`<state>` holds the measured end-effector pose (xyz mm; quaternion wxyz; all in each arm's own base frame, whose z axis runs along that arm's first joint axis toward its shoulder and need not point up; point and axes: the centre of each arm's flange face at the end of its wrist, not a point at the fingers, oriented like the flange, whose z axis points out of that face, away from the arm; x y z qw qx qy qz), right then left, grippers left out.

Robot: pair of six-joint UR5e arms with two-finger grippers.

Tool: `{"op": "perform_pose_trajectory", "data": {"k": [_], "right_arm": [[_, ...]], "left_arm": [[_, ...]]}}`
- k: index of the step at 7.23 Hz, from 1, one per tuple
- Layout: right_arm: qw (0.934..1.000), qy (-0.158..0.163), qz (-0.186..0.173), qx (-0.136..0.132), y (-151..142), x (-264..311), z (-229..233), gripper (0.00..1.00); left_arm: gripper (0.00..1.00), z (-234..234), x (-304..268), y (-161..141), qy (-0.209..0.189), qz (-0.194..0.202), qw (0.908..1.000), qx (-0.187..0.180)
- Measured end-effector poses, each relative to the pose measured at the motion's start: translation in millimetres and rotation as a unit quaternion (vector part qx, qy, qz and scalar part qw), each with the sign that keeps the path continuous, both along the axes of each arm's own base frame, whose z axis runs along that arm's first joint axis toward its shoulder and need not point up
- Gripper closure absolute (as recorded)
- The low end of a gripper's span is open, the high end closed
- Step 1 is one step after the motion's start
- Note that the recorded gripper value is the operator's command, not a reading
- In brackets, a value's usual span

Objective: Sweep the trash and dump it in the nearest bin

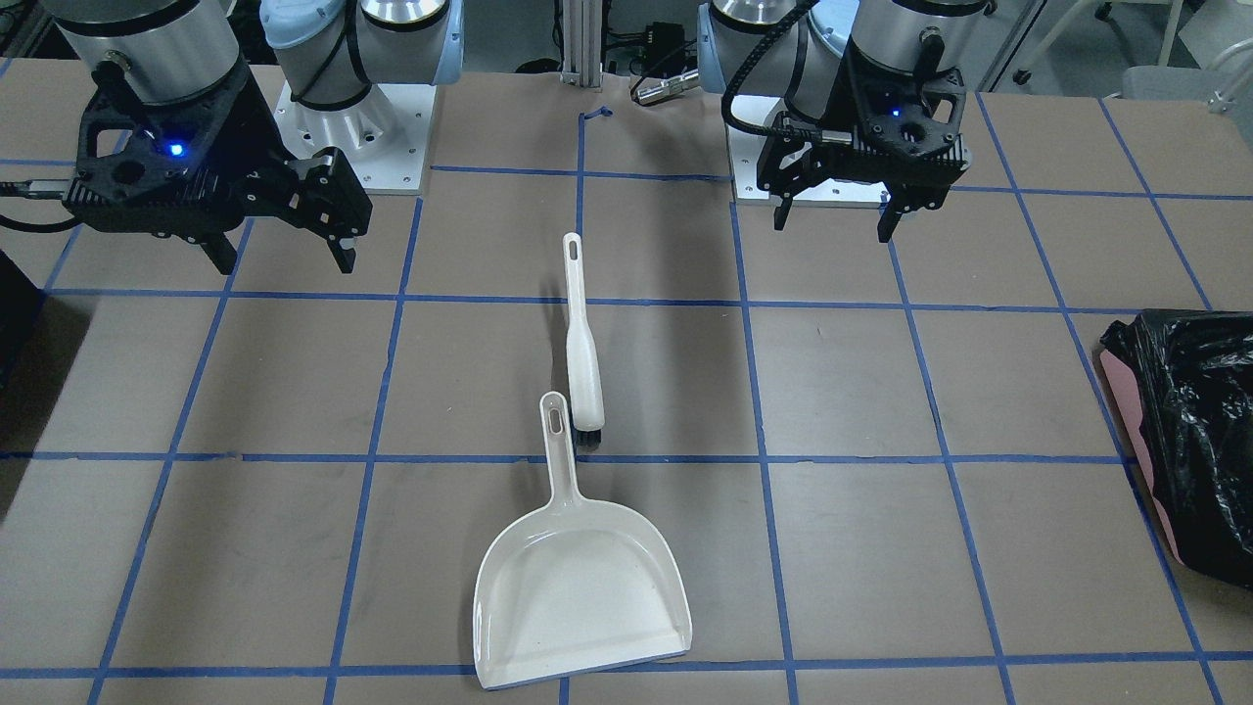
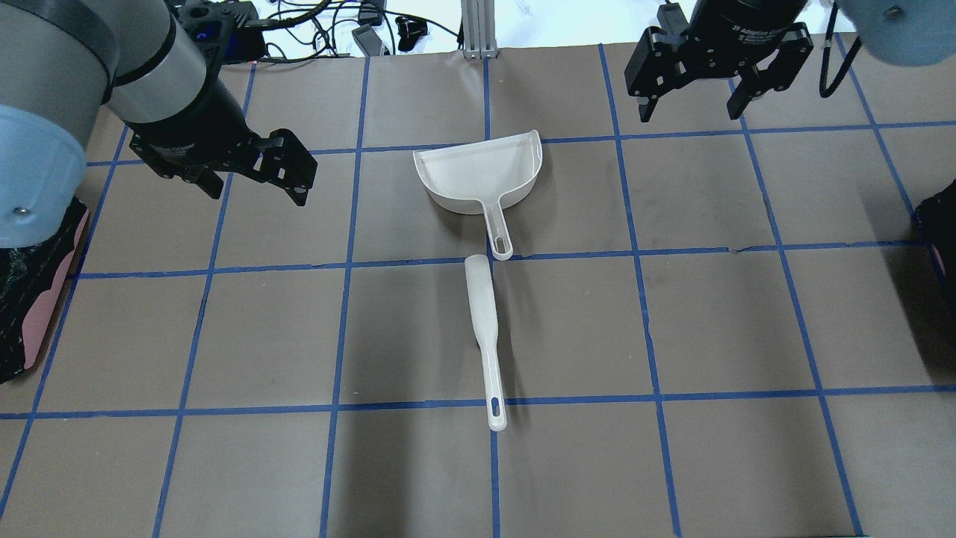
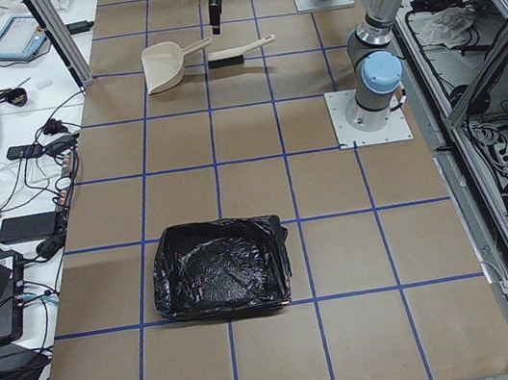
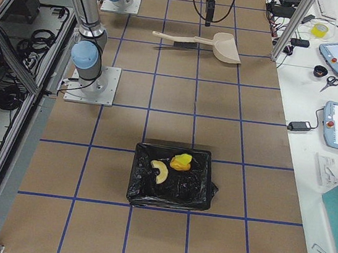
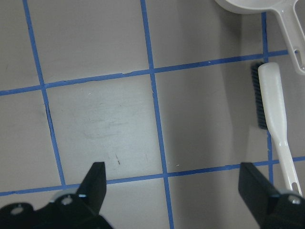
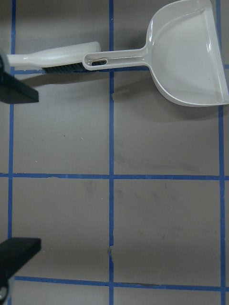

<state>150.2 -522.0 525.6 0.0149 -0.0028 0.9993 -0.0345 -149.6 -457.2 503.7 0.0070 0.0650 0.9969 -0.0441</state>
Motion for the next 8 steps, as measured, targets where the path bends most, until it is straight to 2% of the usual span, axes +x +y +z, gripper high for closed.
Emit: {"op": "perform_pose_trajectory", "data": {"k": [8], "right_arm": [[1.0,0.0,0.0,0.0,1.8,-0.2,0.7,0.0]], "left_arm": [[0.0,-1.8,0.8,-2.9,-0.001,0.001,1.0,-0.001]]}}
